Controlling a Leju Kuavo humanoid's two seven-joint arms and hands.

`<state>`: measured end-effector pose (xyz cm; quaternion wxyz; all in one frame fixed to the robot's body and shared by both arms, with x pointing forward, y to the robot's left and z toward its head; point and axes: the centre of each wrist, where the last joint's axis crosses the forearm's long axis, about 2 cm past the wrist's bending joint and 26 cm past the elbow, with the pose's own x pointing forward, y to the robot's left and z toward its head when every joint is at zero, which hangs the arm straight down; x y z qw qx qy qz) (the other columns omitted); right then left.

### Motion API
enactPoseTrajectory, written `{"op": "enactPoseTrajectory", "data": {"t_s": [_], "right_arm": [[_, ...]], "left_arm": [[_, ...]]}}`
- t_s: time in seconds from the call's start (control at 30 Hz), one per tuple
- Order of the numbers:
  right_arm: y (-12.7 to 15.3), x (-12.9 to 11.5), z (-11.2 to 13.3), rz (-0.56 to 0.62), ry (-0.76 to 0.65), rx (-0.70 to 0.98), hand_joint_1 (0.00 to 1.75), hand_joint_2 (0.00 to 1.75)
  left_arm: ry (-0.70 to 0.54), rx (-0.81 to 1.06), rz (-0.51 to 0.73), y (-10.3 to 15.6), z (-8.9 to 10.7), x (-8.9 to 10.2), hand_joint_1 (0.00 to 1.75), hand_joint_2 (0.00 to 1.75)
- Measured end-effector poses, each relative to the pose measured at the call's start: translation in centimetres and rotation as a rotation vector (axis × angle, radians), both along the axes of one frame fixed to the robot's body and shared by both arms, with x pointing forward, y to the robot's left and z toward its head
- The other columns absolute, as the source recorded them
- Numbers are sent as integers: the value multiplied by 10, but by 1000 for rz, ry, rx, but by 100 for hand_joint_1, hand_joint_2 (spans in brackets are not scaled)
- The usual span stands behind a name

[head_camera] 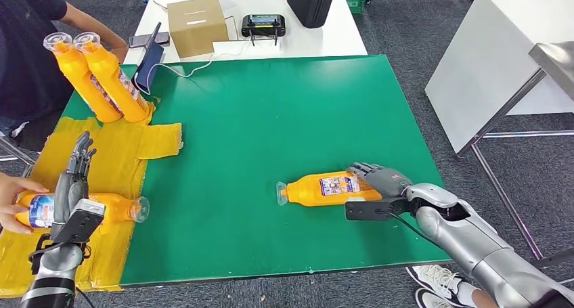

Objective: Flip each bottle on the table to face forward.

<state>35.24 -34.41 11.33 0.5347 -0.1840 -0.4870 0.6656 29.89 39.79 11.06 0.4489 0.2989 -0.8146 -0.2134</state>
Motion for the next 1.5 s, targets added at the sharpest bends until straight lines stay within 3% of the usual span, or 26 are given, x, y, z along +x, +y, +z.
{"op": "enactPoseTrajectory", "data": {"t_s": [0.73,0.87,1.1,1.33,1.5], "right_arm": [[6,0,-20,-20,50,-31,0,175],[6,2,-21,-21,52,-35,171,175],[3,5,-24,-20,63,-50,175,175],[6,5,-28,-52,58,-12,175,175],[9,7,-29,-75,59,21,175,175]], "left_arm": [[-71,-114,-75,-28,19,8,0,0],[-72,-115,-76,-29,19,9,0,0],[-85,-156,-112,-35,24,16,0,0],[-20,-343,-244,-48,26,21,0,0],[9,-371,-297,-65,27,23,0,0]]}}
